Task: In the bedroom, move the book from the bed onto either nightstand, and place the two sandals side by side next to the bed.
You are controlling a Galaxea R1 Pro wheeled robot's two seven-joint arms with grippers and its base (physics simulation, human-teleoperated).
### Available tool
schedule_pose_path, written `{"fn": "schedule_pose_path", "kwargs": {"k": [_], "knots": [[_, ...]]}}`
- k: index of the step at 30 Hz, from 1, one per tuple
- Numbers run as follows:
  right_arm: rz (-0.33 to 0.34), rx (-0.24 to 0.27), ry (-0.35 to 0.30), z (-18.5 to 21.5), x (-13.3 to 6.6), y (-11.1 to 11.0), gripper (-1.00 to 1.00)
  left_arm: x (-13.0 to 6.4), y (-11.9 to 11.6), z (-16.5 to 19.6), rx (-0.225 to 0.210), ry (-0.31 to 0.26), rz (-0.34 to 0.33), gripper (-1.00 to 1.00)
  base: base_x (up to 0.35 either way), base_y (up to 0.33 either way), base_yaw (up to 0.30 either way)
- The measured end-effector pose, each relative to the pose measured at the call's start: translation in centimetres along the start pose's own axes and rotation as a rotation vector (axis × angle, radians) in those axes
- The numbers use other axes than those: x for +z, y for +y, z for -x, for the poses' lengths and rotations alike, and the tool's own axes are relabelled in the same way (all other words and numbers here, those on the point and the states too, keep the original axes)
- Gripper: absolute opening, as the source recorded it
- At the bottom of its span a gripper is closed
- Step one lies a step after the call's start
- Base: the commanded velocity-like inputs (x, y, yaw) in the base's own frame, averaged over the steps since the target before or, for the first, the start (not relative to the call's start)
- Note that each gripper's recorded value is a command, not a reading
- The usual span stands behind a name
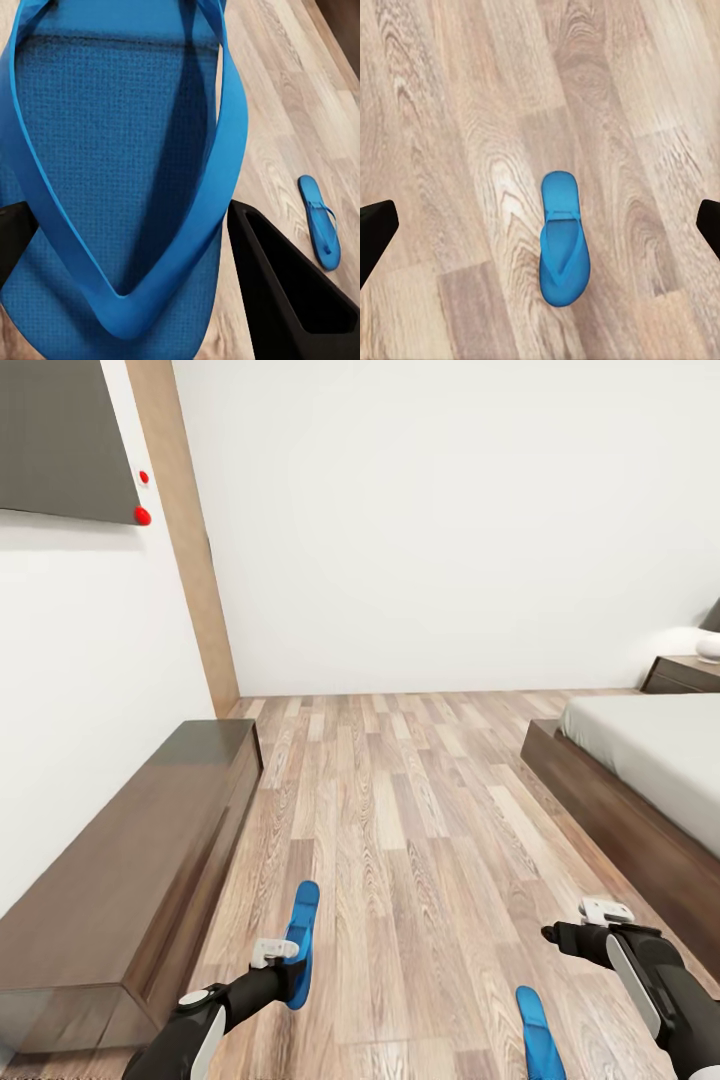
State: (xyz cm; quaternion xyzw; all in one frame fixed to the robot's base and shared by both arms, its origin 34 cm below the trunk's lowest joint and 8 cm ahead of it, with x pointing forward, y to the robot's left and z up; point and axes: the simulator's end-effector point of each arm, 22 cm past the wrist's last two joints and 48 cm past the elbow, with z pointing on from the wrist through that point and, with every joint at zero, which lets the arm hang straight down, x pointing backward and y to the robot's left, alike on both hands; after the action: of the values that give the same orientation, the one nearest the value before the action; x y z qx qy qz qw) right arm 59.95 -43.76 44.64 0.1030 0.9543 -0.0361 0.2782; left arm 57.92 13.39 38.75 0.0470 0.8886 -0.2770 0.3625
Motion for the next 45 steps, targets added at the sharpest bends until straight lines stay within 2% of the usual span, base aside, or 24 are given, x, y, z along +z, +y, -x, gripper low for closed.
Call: {"fn": "schedule_pose_path", "kwargs": {"k": [24,37,45], "knots": [[-0.001,0.001,0.002,-4.1,3.8,-0.3,1.0,2.3,2.1,-4.6,0.001,-0.001,0.0,-1.0,0.0,0.0,0.0],[-0.012,0.004,0.062,-7.8,6.4,-0.8,1.0,3.4,3.1,-7.1,-0.012,0.02,0.003,-1.0,0.0,0.0,0.0],[-0.068,-0.068,0.101,-9.3,7.5,-2.1,1.0,3.9,3.6,-8.7,-0.029,0.047,0.006,-1.0,0.0,0.0,0.0]]}}
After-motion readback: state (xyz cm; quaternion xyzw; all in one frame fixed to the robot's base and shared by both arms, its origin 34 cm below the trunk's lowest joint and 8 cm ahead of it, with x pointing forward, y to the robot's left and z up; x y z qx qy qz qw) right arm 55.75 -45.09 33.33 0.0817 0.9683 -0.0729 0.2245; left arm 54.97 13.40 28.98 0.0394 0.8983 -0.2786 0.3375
